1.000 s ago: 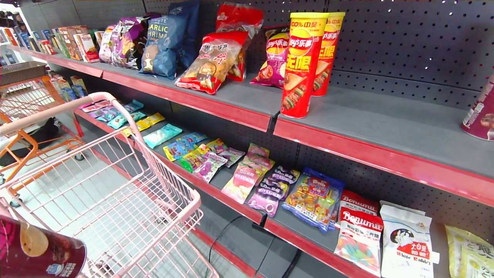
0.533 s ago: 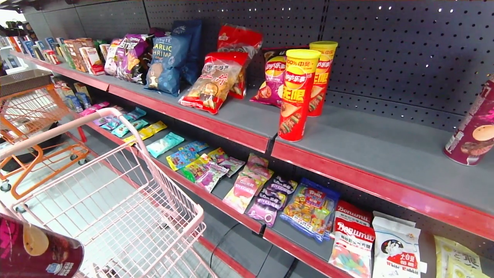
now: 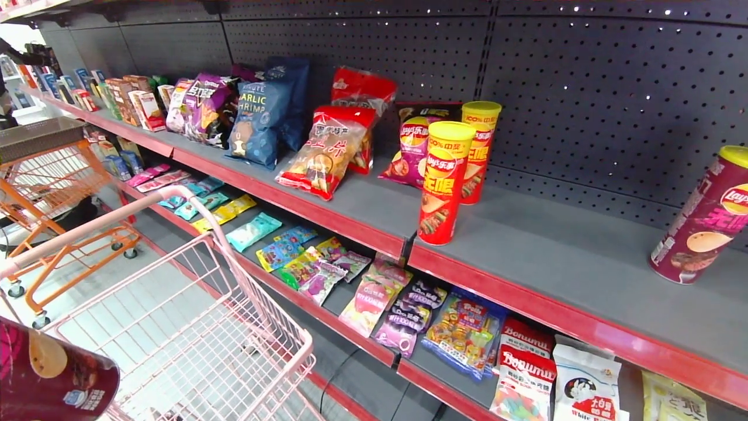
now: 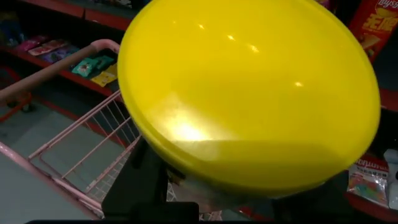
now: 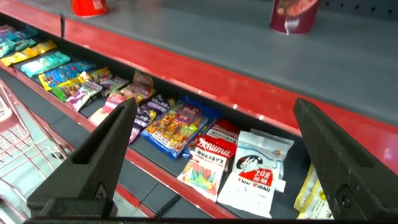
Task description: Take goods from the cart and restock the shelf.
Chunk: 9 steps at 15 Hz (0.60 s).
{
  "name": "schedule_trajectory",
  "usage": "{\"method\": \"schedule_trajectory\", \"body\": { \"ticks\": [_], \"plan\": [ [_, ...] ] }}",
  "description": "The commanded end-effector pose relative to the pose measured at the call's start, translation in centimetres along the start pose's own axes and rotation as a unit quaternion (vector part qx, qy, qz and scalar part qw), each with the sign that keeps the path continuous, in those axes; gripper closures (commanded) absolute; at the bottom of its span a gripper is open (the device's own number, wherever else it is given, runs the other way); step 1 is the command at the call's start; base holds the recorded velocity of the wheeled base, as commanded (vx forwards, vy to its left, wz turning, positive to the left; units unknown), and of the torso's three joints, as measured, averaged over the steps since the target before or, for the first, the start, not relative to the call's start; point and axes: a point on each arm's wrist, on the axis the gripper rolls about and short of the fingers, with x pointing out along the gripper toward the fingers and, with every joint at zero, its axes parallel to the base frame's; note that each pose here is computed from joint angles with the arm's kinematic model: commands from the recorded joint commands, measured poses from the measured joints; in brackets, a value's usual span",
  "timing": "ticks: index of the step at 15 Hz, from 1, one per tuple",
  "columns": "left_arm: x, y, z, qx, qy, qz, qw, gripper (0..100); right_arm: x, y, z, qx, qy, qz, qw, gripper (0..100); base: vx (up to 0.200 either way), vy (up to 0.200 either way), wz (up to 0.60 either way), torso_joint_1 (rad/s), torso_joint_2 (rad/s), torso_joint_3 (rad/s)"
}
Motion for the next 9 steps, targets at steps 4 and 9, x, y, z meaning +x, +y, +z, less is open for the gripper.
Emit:
{"method": "schedule_trajectory", "body": {
  "ticks": [4, 9],
  "plan": [
    [-0.01, 0.00, -0.01, 0.001, 0.000, -0.001, 1.0000, 100, 0.00, 0.00, 0.00, 0.001, 0.000, 0.000, 1.000, 0, 0.000, 0.000, 0.00, 0.144, -0.35, -0.194],
    [-0.53, -0.16, -0.35, 0.024, -0.006, -0.001, 0.9997, 100, 0.00, 0.00, 0.00, 0.001, 0.000, 0.001, 1.000, 0, 0.000, 0.000, -0.36, 0.011, -0.01, -0.008]
  ]
}}
